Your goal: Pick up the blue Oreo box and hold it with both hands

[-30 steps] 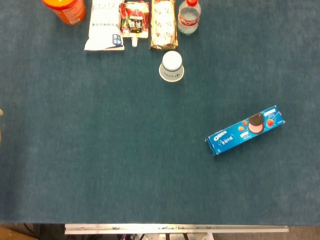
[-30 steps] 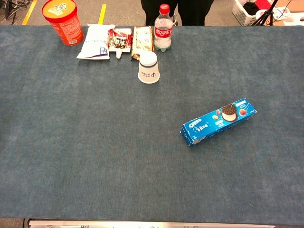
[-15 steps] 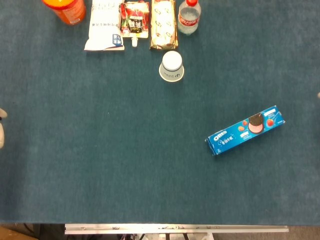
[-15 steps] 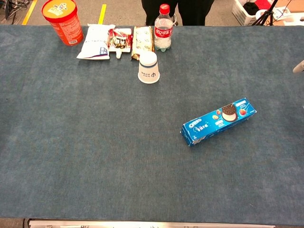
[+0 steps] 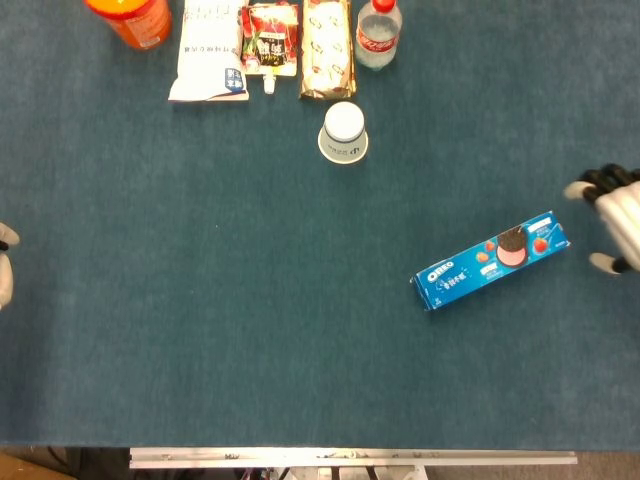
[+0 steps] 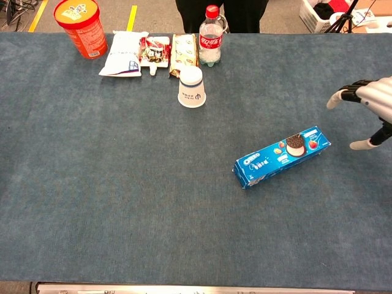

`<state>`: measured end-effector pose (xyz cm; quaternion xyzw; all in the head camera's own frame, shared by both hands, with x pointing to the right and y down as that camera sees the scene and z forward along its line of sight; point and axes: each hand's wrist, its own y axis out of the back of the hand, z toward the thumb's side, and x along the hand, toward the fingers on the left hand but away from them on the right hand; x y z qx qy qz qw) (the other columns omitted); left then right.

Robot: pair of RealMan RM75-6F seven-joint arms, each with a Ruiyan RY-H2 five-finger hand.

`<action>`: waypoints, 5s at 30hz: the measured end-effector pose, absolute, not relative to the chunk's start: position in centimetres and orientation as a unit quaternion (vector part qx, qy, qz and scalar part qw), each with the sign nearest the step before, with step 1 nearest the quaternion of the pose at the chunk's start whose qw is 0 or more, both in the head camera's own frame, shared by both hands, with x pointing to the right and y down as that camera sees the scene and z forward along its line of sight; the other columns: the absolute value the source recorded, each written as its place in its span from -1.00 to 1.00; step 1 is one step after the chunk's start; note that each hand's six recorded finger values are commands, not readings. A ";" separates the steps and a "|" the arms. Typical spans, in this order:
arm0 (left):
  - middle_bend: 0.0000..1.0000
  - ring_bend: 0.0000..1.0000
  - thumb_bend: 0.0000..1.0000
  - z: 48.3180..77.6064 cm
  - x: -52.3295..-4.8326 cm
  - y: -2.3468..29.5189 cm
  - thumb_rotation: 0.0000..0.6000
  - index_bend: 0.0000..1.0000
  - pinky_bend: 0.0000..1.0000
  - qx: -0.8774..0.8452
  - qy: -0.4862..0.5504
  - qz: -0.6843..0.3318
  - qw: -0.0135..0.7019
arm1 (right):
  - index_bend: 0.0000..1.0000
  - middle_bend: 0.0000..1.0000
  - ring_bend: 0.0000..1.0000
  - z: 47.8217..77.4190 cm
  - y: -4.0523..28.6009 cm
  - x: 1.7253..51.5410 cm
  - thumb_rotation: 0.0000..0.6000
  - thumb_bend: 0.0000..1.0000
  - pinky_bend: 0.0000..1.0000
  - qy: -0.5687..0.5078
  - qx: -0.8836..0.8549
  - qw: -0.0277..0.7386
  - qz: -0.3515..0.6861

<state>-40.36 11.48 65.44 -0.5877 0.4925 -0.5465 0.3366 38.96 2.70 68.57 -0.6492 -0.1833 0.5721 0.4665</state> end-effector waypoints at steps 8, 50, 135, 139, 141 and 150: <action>-0.08 -0.31 0.12 65.3 -41.0 12.1 1.00 -0.16 -0.28 -0.583 0.497 -0.552 0.328 | -0.41 -0.49 -0.61 71.0 1.9 35.7 1.00 -1.00 -0.32 -0.158 -0.666 0.476 0.553; -0.07 -0.31 0.12 66.3 -41.1 12.9 1.00 -0.16 -0.28 -0.587 0.500 -0.554 0.313 | -0.23 -0.16 -0.57 74.0 3.1 34.1 1.00 -1.00 -0.32 -0.122 -0.683 0.456 0.558; -1.00 -1.00 -0.84 67.8 -26.4 4.6 1.00 -1.00 -0.78 -0.713 0.372 -0.545 0.239 | 0.27 0.27 -0.10 69.5 -2.3 28.0 1.00 -0.77 -0.20 -0.234 -0.721 0.474 0.448; -1.00 -1.00 -0.84 67.7 -25.2 3.7 1.00 -1.00 -0.78 -0.722 0.384 -0.528 0.228 | 0.27 0.27 -0.10 69.9 -2.6 26.7 1.00 -0.77 -0.20 -0.226 -0.724 0.477 0.444; -1.00 -1.00 -0.84 67.6 -24.6 3.2 1.00 -1.00 -0.78 -0.728 0.392 -0.519 0.218 | 0.27 0.27 -0.10 70.0 -2.7 26.0 1.00 -0.77 -0.20 -0.223 -0.726 0.478 0.441; -1.00 -1.00 -0.84 66.9 -21.6 2.5 1.00 -1.00 -0.78 -0.752 0.382 -0.495 0.209 | 0.27 0.28 -0.10 70.7 -3.4 22.6 1.00 -0.77 -0.20 -0.207 -0.736 0.483 0.427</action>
